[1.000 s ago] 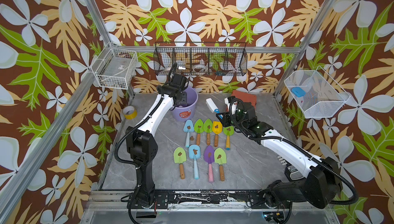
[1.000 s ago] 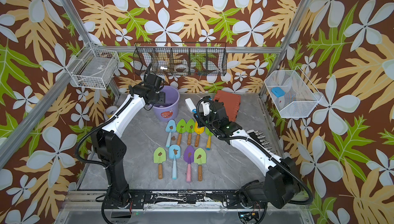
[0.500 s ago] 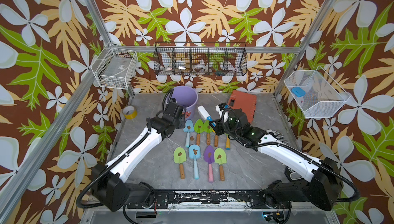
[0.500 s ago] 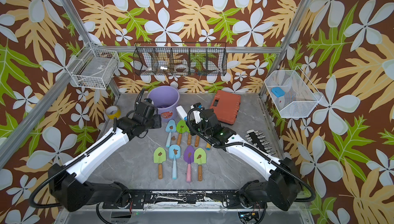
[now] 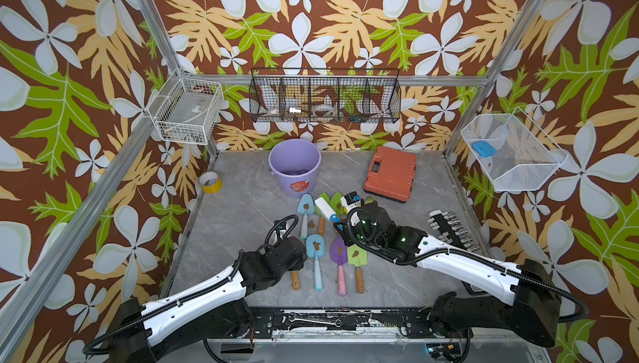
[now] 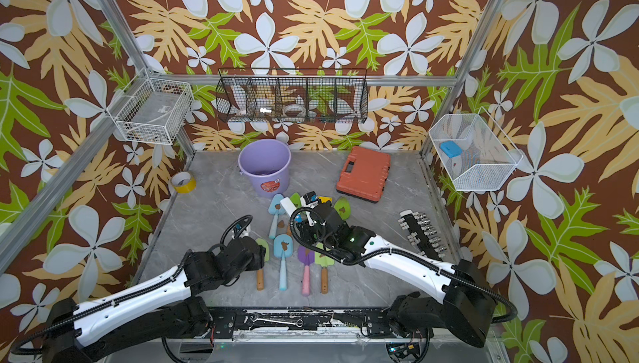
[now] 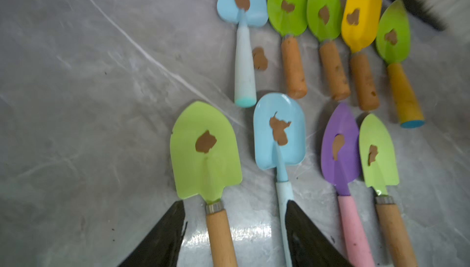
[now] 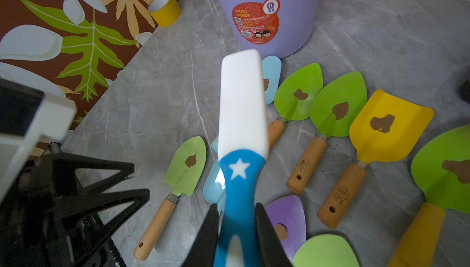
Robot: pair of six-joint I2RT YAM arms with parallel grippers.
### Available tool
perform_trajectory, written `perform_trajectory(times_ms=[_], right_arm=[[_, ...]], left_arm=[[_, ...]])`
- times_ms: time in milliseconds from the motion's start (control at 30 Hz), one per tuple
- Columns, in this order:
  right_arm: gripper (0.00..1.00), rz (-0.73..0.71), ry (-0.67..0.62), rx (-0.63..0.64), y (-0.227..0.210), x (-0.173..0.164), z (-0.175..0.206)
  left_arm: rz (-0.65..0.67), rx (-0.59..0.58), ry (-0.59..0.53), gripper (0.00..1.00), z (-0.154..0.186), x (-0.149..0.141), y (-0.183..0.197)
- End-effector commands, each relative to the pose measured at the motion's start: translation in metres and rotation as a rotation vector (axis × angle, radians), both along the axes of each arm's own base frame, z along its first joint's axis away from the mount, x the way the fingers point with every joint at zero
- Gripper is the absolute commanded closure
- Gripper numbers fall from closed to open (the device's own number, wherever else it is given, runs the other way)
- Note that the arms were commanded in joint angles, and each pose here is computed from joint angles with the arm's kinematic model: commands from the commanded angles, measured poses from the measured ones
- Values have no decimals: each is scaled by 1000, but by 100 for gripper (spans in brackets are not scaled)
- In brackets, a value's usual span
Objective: Brush the soil off the hand trowel and place it into the bucket
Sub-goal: Place the hand trowel in the bucket, then pick up the hand trowel from the center of the board.
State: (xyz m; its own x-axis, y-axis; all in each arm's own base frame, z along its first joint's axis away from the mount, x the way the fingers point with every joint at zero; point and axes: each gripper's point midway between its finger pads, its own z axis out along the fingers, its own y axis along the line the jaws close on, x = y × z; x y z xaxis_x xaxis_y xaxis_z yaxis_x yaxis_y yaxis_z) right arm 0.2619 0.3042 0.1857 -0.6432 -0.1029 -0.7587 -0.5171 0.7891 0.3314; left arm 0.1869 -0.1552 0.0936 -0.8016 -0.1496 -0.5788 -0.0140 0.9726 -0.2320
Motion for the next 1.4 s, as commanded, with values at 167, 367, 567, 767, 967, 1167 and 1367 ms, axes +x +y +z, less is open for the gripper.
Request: perform_trajectory(times_ms=[167,367,567,767,967,1167,1367], right_arm=[[100,-24,-12,31,5,3,3],[100,-11,-4,20,9,4,-1],[100,-12,-3,20,10,5,-3],[100,-12,-1,22,11,6,-6],[100,-9,3,24,13,6,-10],[100,-5,2,27,14,5,-10],[100,-2,-4,37,13,4,-9]], left_arm=[[20,-119,125,34,-43,-25,-17],[8,-107,183,38,-66,-32,-21],[47,-48,205,45,-77,-37,-5],[85,53,217,54,-86,-41,17],[88,177,217,61,-91,-42,25],[64,223,232,69,-95,-49,20],[60,209,226,79,-92,-51,17]])
